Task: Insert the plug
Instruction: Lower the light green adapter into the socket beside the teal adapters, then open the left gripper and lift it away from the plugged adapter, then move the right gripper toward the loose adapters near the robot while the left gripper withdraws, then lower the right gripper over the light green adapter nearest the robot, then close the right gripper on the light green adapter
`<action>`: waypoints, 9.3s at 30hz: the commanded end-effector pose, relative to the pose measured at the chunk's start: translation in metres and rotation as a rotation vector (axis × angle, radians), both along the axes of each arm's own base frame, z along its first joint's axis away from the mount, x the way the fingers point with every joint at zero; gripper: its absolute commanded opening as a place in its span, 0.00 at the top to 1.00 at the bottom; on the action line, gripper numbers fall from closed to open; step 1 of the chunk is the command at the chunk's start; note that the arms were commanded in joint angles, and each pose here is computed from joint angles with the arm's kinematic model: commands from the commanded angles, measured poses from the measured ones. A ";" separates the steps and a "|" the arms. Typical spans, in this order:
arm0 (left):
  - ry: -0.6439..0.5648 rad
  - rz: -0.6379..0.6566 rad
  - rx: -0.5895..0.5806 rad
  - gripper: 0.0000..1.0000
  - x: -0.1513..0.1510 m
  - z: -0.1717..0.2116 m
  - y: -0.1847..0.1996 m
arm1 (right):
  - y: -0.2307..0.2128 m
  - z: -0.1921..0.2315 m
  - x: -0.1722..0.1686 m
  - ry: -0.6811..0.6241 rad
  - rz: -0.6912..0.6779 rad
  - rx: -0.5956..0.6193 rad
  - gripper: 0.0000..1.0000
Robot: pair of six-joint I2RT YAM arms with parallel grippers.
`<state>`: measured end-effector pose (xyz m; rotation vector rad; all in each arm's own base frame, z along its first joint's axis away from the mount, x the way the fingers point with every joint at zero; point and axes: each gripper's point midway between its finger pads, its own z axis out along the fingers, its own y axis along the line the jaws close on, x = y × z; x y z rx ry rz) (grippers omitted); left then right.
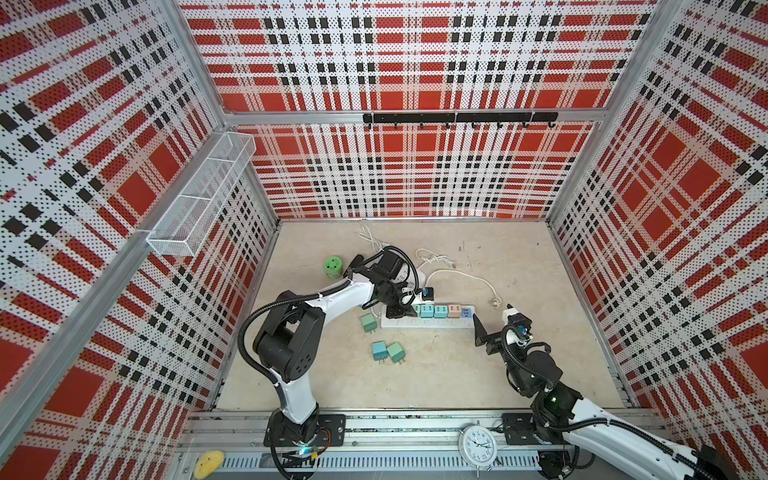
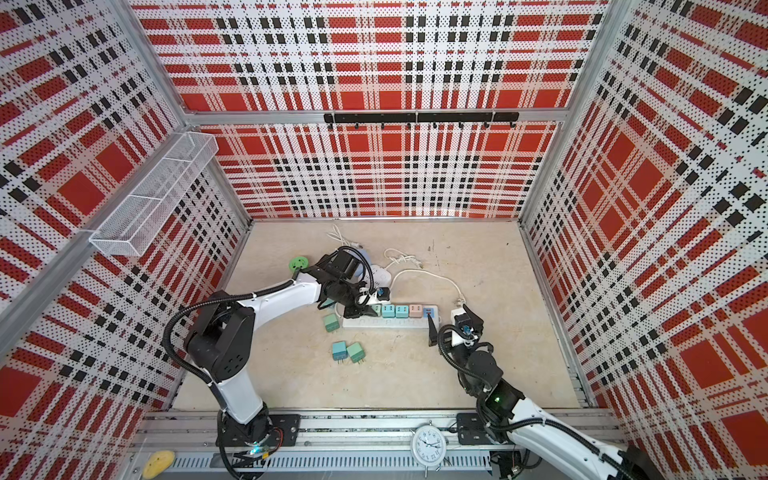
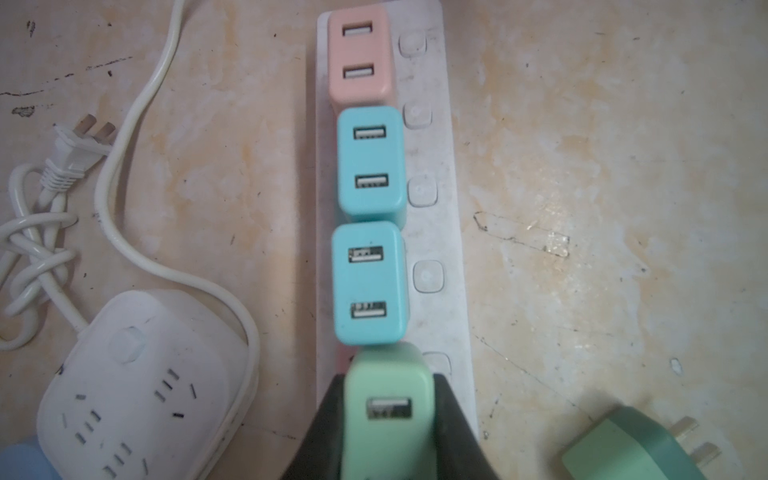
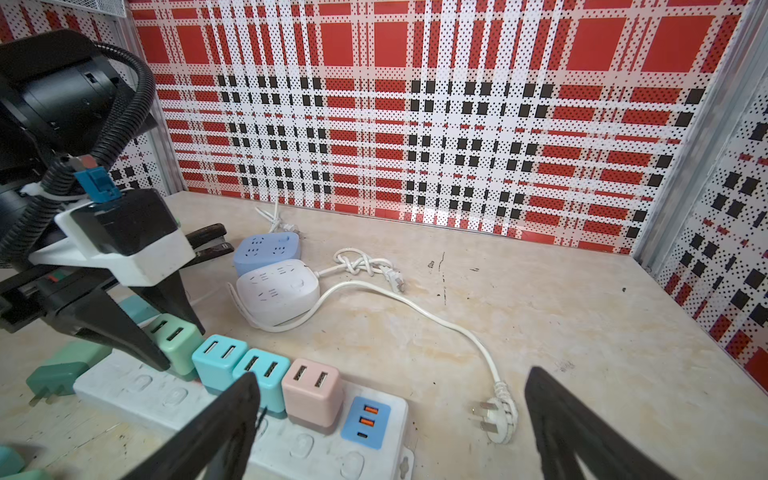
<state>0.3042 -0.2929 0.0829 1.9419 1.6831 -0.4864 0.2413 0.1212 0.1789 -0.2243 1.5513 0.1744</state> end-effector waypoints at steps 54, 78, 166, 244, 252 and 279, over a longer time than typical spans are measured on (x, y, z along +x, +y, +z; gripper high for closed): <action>0.127 -0.037 0.060 1.00 -0.017 -0.011 -0.016 | -0.002 0.002 -0.001 -0.014 -0.002 0.020 0.00; 0.137 0.052 0.022 1.00 -0.001 -0.015 -0.071 | -0.001 0.001 -0.001 -0.011 0.005 0.020 0.00; -0.020 1.886 -0.961 0.01 -0.005 0.133 0.248 | 0.177 -0.046 -0.008 0.654 0.006 0.110 0.00; 0.036 1.860 -0.972 0.01 -0.002 0.117 0.248 | 0.260 -0.146 -0.054 0.891 0.128 -0.096 0.30; 0.043 1.864 -0.972 0.01 -0.001 0.115 0.248 | 0.263 -0.155 -0.049 0.876 0.112 -0.143 0.29; 0.061 1.849 -0.972 0.01 0.000 0.115 0.245 | 0.236 -0.095 -0.054 0.688 0.224 -0.062 0.64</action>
